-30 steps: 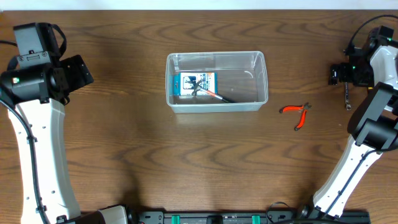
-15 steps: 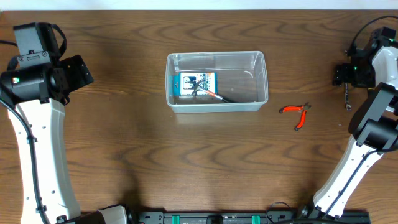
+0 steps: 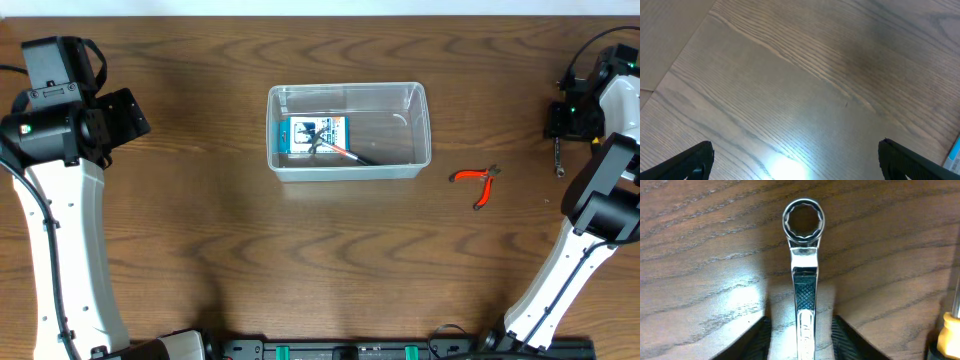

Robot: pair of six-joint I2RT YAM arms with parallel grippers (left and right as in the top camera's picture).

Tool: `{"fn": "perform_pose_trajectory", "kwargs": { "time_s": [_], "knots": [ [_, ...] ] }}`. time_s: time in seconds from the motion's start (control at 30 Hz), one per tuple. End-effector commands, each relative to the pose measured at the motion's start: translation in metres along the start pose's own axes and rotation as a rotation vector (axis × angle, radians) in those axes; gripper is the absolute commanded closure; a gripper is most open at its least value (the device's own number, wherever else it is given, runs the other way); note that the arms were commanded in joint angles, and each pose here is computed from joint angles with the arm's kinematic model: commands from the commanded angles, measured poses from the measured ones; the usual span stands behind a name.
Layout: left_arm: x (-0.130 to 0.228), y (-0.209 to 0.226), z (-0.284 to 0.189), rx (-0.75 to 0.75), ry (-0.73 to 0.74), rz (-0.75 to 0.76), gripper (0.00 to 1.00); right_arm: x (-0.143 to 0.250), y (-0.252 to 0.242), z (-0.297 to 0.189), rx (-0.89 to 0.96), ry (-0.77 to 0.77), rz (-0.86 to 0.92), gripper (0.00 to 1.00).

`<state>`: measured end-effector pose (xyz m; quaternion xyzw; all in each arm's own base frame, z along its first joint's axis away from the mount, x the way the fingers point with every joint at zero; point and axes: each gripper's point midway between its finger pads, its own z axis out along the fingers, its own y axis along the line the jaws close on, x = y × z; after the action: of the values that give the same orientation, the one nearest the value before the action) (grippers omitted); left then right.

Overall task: Pack container
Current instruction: 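Lower the right gripper and close it on the wrench shank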

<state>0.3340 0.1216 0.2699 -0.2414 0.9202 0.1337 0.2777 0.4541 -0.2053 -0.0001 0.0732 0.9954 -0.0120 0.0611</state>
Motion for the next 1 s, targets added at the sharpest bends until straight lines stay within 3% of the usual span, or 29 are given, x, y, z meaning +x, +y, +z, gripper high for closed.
{"fn": "perform_pose_trajectory", "kwargs": {
  "time_s": [0.0, 0.1, 0.27, 0.37, 0.53, 0.97],
  "knots": [
    [-0.001, 0.004, 0.0, -0.018, -0.003, 0.013, 0.02, -0.002, -0.005, 0.001, 0.008, -0.005, 0.022, 0.69],
    [-0.001, 0.004, 0.0, -0.018, -0.003, 0.013, 0.02, -0.002, -0.013, 0.001, 0.056, -0.001, 0.055, 0.77],
    [-0.001, 0.004, 0.0, -0.018, -0.003, 0.013, 0.02, -0.001, -0.017, 0.0, 0.079, 0.005, 0.057, 0.73],
    [-0.001, 0.004, 0.0, -0.018, -0.003, 0.013, 0.02, -0.001, -0.017, 0.0, 0.078, 0.005, 0.057, 0.77],
    [-0.001, 0.004, 0.0, -0.018, -0.003, 0.013, 0.02, -0.001, -0.017, 0.0, 0.078, 0.005, 0.057, 0.95],
    [-0.001, 0.004, 0.0, -0.018, -0.003, 0.013, 0.02, -0.007, -0.015, -0.009, 0.08, -0.007, 0.052, 0.99]
  ]
}}
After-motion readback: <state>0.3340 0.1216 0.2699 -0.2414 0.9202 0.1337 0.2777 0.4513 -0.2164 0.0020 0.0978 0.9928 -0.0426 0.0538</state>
